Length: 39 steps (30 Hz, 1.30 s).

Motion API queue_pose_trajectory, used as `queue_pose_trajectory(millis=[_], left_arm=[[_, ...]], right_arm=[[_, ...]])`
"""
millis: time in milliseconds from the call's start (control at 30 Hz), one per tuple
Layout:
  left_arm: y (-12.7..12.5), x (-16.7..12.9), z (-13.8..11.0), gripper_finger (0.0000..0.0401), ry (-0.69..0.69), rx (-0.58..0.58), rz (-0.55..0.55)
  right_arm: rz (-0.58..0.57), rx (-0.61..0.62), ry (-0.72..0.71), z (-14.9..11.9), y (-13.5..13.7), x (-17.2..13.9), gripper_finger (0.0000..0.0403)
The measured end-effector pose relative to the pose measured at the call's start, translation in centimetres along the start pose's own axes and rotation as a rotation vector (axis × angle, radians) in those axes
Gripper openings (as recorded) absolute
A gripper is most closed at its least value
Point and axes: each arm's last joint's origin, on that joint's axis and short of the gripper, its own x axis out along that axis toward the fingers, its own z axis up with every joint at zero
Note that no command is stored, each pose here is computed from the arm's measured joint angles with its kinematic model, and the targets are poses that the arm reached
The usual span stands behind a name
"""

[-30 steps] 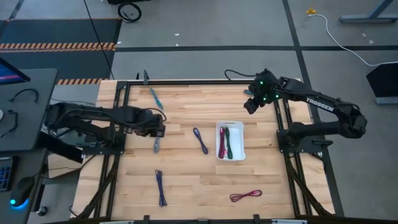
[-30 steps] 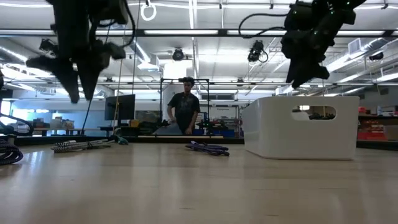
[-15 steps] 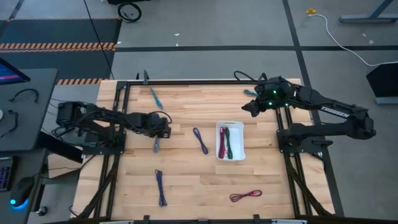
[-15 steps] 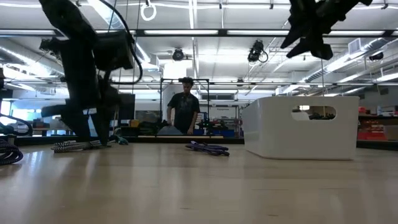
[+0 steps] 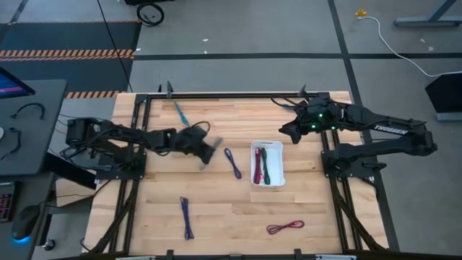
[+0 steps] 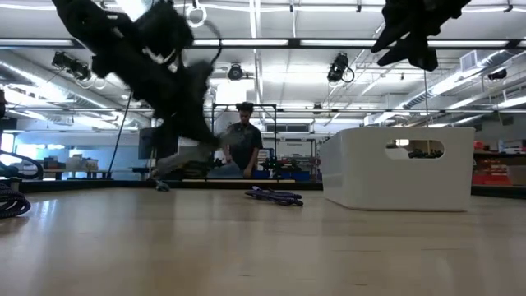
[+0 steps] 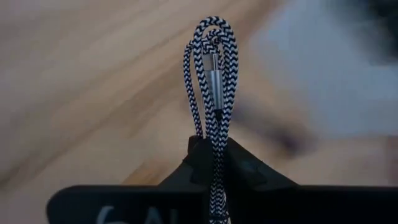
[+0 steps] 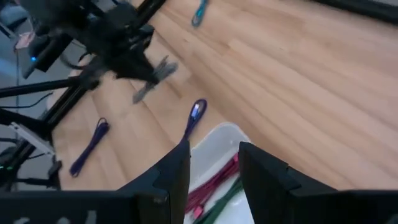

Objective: Pick and place USB-C Cables
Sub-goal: Put the gray charger cable into the white bin

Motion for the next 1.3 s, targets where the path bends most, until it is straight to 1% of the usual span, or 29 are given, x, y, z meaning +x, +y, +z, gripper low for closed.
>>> queue_pose_trajectory(millis=[33,100,167,233,300,400,500,633,700,767,833,933,1033,1133,1167,1233,1300], left_arm=[[-0.7,-0.3,0.5,0.0021,-0.038,0.054,-0.078],[-2.3,-0.8,1.9,0.0021,-0.171,0.148,-0.261],[-3.5,-1.6,2.7,0.0022,-0.285,0.206,-0.369],[-4.5,-2.1,3.4,0.0024,-0.378,0.243,-0.431],[-5.2,-2.4,4.2,0.0024,-0.42,0.262,-0.447],[-6.2,-2.7,5.4,0.0022,-0.441,0.286,-0.45],[-6.7,-3.0,6.3,0.0025,-0.461,0.326,-0.437],[-7.1,-3.2,7.1,0.0028,-0.494,0.358,-0.418],[-7.2,-3.3,7.3,0.0025,-0.504,0.36,-0.417],[-7.2,-3.3,7.3,0.0023,-0.504,0.361,-0.419],[-7.2,-3.3,7.4,0.0025,-0.506,0.358,-0.422],[-7.2,-3.4,7.4,0.0033,-0.511,0.356,-0.421],[-7.2,-3.4,7.4,0.0037,-0.507,0.34,-0.429],[-7.2,-3.4,7.4,0.0037,-0.495,0.308,-0.44],[-7.2,-3.4,7.4,0.0038,-0.492,0.296,-0.441],[-7.2,-3.3,7.4,0.0042,-0.478,0.277,-0.433],[-7.0,-3.1,7.1,0.0053,-0.437,0.261,-0.412]], right_arm=[[0.001,-0.016,-0.005,0.1,0.1,0.3,0.0141],[0.025,-0.052,-0.034,0.6,0.5,0.9,0.0142],[0.076,-0.106,-0.063,1.1,1.1,1.8,0.0145],[0.159,-0.162,-0.119,1.9,1.9,2.6,0.0149],[0.251,-0.218,-0.195,2.9,3.0,3.6,0.0155],[0.377,-0.282,-0.315,4.1,4.5,5.2,0.0174],[0.459,-0.322,-0.4,4.6,5.7,6.9,0.0202],[0.523,-0.355,-0.444,4.6,6.6,8.8,0.0235],[0.537,-0.378,-0.443,4.3,6.9,9.4,0.024],[0.55,-0.382,-0.442,4.1,7.2,10.1,0.0237],[0.538,-0.374,-0.426,3.8,7.2,10.7,0.0224],[0.507,-0.371,-0.425,3.5,7.3,11.3,0.0183],[0.505,-0.38,-0.425,3.3,7.5,11.6,0.0119],[0.511,-0.382,-0.425,3.2,7.7,11.4,0.0041],[0.511,-0.378,-0.422,3.3,7.7,11.2,0.0025],[0.498,-0.349,-0.427,3.4,7.6,10.7,0.002],[0.471,-0.278,-0.426,3.5,7.4,9.4,0.0025]])
